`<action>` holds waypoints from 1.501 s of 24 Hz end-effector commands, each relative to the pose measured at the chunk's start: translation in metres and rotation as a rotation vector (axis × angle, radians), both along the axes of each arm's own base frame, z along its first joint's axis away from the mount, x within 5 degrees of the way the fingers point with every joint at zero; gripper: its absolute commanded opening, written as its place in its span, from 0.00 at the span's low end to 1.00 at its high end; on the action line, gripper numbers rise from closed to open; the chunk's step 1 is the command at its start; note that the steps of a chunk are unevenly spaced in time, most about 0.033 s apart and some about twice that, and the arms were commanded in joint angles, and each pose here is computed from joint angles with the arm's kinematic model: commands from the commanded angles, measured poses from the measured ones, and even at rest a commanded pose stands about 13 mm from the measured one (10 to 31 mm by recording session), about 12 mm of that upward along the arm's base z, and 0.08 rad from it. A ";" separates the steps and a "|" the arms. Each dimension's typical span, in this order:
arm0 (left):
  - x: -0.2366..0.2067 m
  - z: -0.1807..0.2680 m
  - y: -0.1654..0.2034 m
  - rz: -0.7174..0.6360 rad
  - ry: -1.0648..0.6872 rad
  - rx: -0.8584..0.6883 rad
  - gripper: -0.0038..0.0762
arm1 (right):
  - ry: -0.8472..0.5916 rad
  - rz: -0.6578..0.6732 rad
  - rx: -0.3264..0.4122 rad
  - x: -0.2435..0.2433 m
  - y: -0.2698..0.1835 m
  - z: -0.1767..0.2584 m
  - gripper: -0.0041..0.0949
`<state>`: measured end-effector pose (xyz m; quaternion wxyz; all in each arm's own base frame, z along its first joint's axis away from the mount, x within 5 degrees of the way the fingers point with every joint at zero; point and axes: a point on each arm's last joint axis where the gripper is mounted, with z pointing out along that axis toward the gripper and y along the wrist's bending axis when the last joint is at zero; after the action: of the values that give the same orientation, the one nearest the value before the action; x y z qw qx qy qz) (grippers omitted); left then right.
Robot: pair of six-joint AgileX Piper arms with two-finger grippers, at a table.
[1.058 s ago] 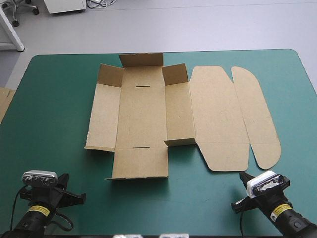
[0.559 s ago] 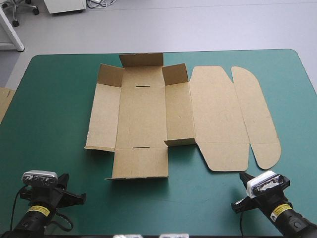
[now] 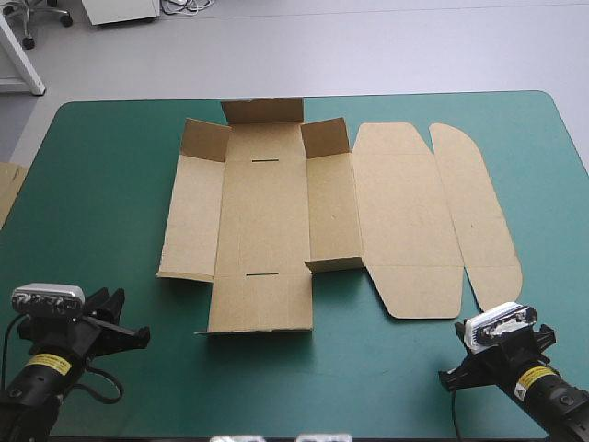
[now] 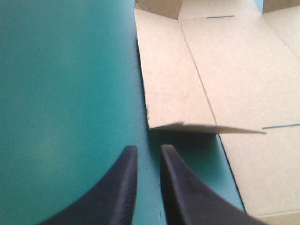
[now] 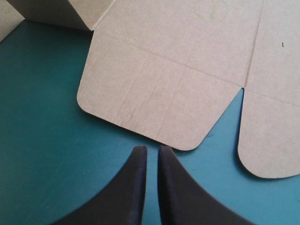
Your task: Fold the box
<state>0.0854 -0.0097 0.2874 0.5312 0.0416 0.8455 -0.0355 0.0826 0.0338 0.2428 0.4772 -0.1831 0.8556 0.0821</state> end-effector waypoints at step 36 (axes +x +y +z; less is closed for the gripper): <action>0.257 -0.063 0.022 -0.259 0.563 -0.528 0.58 | 0.066 0.131 0.107 0.001 0.018 0.079 0.59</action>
<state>0.3385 0.0165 0.1962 0.2327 -0.0116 0.9275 -0.2922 0.0786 0.0498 0.3055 0.4101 -0.2186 0.8719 0.1539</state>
